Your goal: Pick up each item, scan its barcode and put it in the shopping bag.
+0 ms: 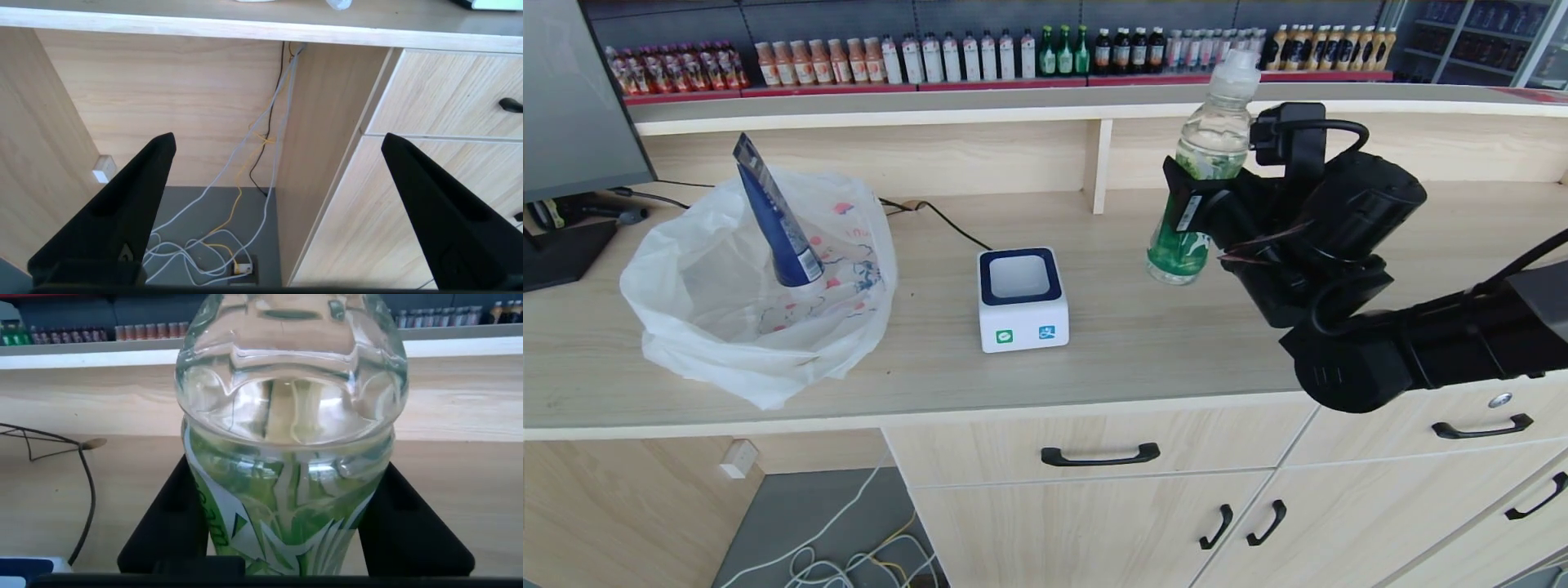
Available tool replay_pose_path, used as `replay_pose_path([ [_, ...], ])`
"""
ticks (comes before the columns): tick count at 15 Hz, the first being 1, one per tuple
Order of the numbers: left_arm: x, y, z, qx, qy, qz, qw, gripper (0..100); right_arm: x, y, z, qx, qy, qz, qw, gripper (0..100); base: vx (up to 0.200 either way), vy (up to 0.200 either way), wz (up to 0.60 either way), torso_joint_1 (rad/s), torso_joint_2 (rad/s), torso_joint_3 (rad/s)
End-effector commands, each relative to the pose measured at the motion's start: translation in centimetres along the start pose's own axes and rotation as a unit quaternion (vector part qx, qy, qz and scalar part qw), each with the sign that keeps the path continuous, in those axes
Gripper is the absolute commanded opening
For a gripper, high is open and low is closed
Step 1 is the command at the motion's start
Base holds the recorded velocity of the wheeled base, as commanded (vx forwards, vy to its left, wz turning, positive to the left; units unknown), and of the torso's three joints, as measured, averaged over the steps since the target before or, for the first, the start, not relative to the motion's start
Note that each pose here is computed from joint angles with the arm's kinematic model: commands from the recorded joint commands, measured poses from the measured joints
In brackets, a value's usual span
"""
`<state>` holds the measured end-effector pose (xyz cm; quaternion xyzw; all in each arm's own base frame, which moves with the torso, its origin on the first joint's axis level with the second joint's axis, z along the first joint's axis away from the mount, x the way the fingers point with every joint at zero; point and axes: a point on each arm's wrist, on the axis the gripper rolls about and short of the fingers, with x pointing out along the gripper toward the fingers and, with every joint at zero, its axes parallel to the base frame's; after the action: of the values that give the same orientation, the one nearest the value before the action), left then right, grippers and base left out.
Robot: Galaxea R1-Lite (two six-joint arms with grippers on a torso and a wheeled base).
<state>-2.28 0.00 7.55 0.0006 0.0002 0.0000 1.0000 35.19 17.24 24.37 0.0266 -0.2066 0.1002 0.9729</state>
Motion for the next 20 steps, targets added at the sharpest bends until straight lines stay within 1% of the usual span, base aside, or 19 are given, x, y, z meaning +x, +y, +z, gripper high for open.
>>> replay_pose_path([
  [1, 0.0, 0.0, 0.0, 0.0, 0.0, 0.0, 1.0, 100, -1.5, 0.3, 2.4, 0.008, -0.012, 0.01, 1.0, 0, 0.0, 0.0, 0.0, 0.0, 0.0, 0.0],
  [2, 0.0, 0.0, 0.0, 0.0, 0.0, 0.0, 1.0, 100, -2.9, 0.3, 3.6, 0.011, -0.012, 0.017, 1.0, 0, 0.0, 0.0, 0.0, 0.0, 0.0, 0.0],
  [4, 0.0, 0.0, 0.0, 0.0, 0.0, 0.0, 1.0, 100, -4.8, 0.4, 4.7, 0.014, -0.007, 0.03, 0.999, 0, 0.0, 0.0, 0.0, 0.0, 0.0, 0.0],
  [6, 0.0, 0.0, 0.0, 0.0, 0.0, 0.0, 1.0, 100, -6.3, 0.2, 6.3, 0.024, -0.017, 0.048, 0.998, 0, 0.0, 0.0, 0.0, 0.0, 0.0, 0.0],
  [7, 0.0, 0.0, 0.0, 0.0, 0.0, 0.0, 1.0, 100, -7.0, 0.1, 7.0, 0.034, -0.022, 0.066, 0.997, 0, 0.0, 0.0, 0.0, 0.0, 0.0, 0.0],
  [9, 0.0, 0.0, 0.0, 0.0, 0.0, 0.0, 1.0, 100, -8.3, -0.3, 7.7, 0.039, -0.024, 0.088, 0.995, 0, 0.0, 0.0, 0.0, 0.0, 0.0, 0.0],
  [12, 0.0, 0.0, 0.0, 0.0, 0.0, -0.001, 1.0, 100, -10.7, -1.1, 8.0, 0.064, -0.007, 0.099, 0.993, 0, 0.0, 0.0, 0.0, 0.0, 0.0, 0.0],
  [13, 0.0, 0.0, 0.0, 0.0, 0.0, 0.0, 1.0, 100, -11.6, -1.2, 7.9, 0.075, 0.0, 0.12, 0.99, 0, 0.0, 0.0, 0.0, 0.0, 0.0, 0.0],
  [15, 0.0, 0.0, 0.0, 0.0, 0.0, 0.0, 1.0, 100, -13.5, -1.5, 7.6, 0.1, 0.017, 0.182, 0.978, 0, 0.0, 0.0, 0.0, 0.0, 0.0, 0.0],
  [17, 0.0, 0.0, 0.0, 0.0, 0.0, 0.0, 1.0, 100, -15.1, -2.0, 7.5, 0.133, 0.034, 0.193, 0.972, 0, 0.0, 0.0, 0.0, 0.0, 0.0, 0.0],
  [18, 0.0, 0.0, 0.0, 0.0, 0.0, 0.0, 1.0, 100, -15.4, -2.0, 7.7, 0.154, 0.035, 0.196, 0.968, 0, 0.0, 0.0, 0.0, 0.0, 0.0, 0.0],
  [20, 0.0, 0.0, 0.0, 0.0, 0.0, 0.0, 1.0, 100, -16.2, -1.6, 7.8, 0.19, 0.042, 0.243, 0.95, 0, 0.0, 0.0, 0.0, 0.0, 0.0, 0.0],
])
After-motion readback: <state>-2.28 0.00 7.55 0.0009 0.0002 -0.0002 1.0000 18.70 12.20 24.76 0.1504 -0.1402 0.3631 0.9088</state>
